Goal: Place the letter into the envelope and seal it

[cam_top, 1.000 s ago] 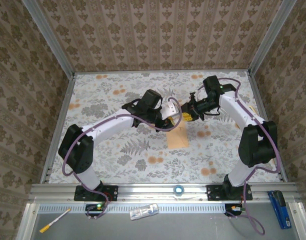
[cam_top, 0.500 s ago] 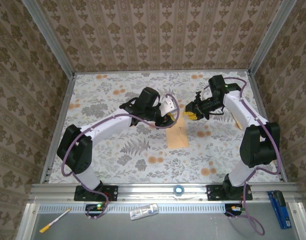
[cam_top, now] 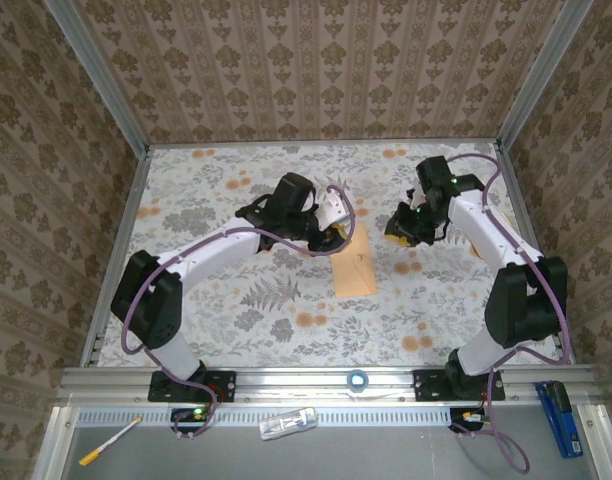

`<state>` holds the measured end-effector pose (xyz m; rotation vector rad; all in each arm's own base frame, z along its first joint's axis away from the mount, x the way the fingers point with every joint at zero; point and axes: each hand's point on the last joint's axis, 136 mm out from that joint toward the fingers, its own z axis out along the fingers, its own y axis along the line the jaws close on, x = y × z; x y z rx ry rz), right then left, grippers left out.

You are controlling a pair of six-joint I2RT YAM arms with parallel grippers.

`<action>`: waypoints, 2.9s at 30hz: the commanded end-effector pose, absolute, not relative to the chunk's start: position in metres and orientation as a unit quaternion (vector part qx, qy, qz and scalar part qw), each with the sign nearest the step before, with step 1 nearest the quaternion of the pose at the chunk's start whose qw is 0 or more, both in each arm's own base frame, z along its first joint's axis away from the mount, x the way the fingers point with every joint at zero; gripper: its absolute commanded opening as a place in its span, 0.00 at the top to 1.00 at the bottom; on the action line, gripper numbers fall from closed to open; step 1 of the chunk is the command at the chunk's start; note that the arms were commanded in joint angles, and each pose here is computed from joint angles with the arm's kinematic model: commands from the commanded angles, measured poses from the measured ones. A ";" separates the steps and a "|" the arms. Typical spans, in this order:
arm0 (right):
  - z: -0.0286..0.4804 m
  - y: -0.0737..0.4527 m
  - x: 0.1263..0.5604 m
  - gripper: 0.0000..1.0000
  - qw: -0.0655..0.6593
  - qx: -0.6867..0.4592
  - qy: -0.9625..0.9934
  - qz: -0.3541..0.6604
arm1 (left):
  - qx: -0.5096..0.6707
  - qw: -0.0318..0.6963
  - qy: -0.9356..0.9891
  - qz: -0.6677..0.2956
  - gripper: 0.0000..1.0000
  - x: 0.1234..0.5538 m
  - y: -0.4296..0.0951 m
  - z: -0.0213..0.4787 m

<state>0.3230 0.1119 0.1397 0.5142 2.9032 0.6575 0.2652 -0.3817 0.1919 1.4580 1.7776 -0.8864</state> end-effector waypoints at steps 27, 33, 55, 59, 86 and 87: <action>0.032 0.073 0.304 0.70 0.161 0.237 0.958 -0.021 | 0.536 0.348 0.680 -0.359 1.00 0.259 -0.367 0.200; 0.028 0.076 0.301 0.68 0.155 0.236 0.959 -0.022 | 0.534 0.349 0.681 -0.360 1.00 0.259 -0.363 0.200; 0.036 0.095 0.301 0.65 0.099 0.198 0.975 0.016 | 0.529 0.347 0.683 -0.364 1.00 0.259 -0.361 0.200; 0.037 0.096 0.298 0.64 0.076 0.194 0.978 0.021 | 0.529 0.347 0.683 -0.364 1.00 0.259 -0.361 0.200; 0.030 0.097 0.300 0.63 0.046 0.170 0.984 0.011 | 0.528 0.345 0.685 -0.364 1.00 0.260 -0.360 0.198; 0.031 0.097 0.300 0.61 0.047 0.170 0.984 0.009 | 0.527 0.345 0.686 -0.364 1.00 0.260 -0.360 0.198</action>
